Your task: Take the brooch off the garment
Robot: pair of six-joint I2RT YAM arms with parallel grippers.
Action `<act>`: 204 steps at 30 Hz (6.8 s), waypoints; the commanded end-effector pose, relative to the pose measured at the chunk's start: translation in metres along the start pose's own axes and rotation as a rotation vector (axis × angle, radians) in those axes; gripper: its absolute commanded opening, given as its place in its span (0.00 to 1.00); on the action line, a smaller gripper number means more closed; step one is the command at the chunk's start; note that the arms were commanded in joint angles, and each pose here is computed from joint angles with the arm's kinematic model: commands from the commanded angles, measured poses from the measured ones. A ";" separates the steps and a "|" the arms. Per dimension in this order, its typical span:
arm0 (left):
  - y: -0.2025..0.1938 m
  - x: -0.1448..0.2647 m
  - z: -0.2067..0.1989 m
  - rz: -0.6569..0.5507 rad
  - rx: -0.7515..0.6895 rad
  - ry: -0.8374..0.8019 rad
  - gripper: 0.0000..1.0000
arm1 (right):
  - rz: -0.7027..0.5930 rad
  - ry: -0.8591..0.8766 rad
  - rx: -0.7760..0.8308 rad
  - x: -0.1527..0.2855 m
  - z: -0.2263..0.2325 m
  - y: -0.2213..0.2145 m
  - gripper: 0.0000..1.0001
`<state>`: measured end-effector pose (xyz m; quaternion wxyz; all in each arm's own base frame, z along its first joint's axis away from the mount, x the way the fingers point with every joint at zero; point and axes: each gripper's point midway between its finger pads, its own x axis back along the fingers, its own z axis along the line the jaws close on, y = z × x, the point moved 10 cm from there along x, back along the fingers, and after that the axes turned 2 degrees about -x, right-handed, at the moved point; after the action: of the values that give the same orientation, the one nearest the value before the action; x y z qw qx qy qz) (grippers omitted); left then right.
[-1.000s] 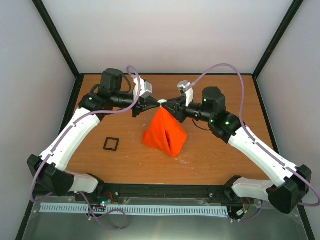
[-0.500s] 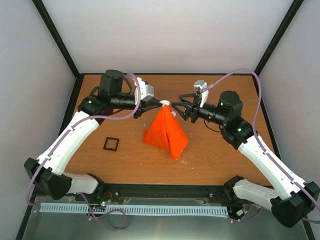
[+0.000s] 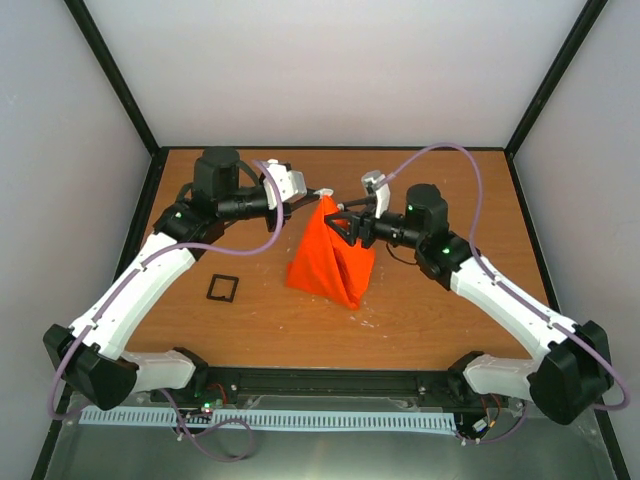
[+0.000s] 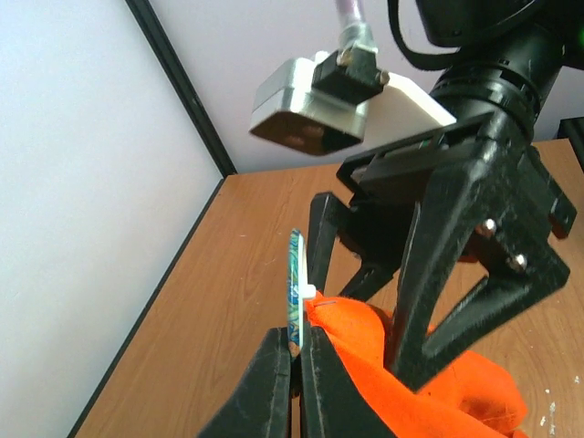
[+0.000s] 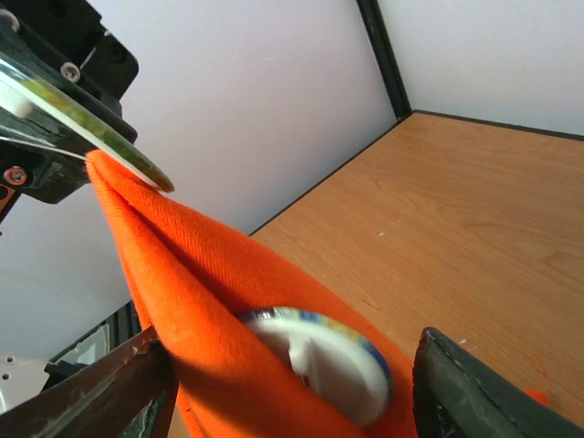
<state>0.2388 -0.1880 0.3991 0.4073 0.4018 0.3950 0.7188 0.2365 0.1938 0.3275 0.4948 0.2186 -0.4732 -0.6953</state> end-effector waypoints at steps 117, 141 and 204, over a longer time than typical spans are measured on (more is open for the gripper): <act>0.041 0.043 0.002 -0.204 0.448 -0.242 0.01 | -0.233 0.132 0.081 -0.004 0.070 0.057 0.14; 0.034 0.038 0.003 -0.162 0.566 -0.260 0.01 | -0.275 0.324 0.098 0.011 0.086 0.073 0.03; 0.037 0.033 0.008 -0.174 0.788 -0.395 0.06 | -0.339 0.365 0.056 0.005 0.071 0.067 0.03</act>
<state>0.2284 -0.1711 0.4320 0.3343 0.6192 0.5897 0.3964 0.2104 0.2119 0.4140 0.4477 0.4237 -0.3424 -0.7091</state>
